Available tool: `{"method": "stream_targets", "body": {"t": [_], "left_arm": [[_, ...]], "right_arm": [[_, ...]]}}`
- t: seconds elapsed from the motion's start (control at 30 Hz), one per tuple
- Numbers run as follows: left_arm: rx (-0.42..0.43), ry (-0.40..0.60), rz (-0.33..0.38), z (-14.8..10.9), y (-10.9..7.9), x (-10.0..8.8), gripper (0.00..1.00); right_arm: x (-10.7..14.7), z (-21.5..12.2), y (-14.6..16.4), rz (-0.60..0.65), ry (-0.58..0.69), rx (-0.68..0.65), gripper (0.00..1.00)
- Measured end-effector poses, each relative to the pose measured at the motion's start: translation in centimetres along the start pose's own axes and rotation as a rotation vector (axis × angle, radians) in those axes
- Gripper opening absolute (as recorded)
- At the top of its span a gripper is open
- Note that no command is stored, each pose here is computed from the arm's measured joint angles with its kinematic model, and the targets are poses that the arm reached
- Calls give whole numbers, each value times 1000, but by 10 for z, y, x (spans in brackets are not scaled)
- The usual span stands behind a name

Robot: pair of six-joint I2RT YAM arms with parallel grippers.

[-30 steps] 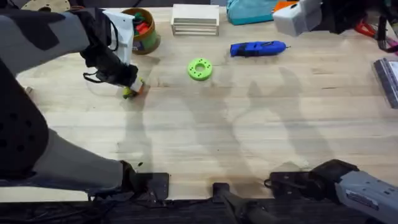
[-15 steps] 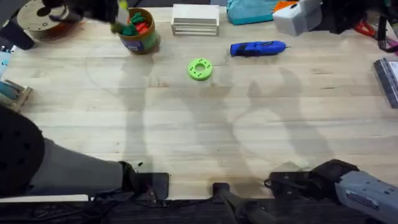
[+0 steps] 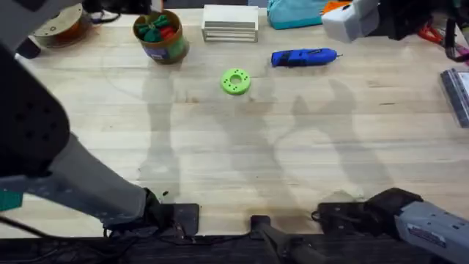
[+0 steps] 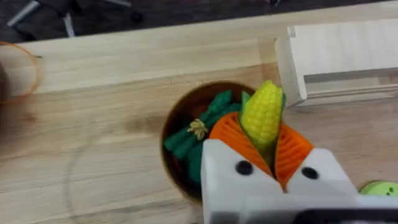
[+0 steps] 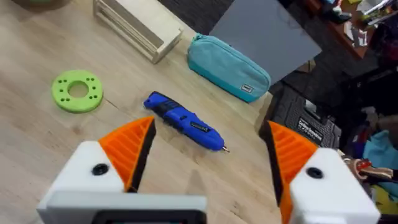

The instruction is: Pick up the gripper from the table and insert it into the empty holder that is missing its gripper. Then pick up a screw, insert it into the mounting hole, and use the screwdriver to tighten it. Finally, clean up the table by picking up the vegetable and placing it into the bucket.

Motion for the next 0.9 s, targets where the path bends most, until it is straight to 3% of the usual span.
{"method": "stream_targets", "body": {"t": [0.2, 0.57, 0.67, 0.77, 0.9], "left_arm": [[32, 59, -46, 26, -9, 16, 30], [35, 86, -113, 26, -10, 21, 43], [38, 101, -120, 26, -11, 24, 151], [40, 111, -129, 25, -12, 26, 423], [40, 115, -131, 25, -12, 27, 483]], "right_arm": [[0, 0, 0, 0, 0, 0, 990], [-1, 0, 0, 1, -4, 1, 989], [-1, 0, 0, 0, -4, 1, 988], [-1, 0, 0, 0, -4, 1, 988], [-1, 0, 0, 1, -4, 1, 990]]}}
Point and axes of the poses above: each hand's point on the last joint's axis, 136 mm out from that joint toward the fingers, its own z axis out along the fingers, its own y axis along the line the jaws close on, x = y × z, the point moved 5 cm from there along -z, back along the fingers, and after that the axes turned 7 degrees about z, right-handed, at the moved point
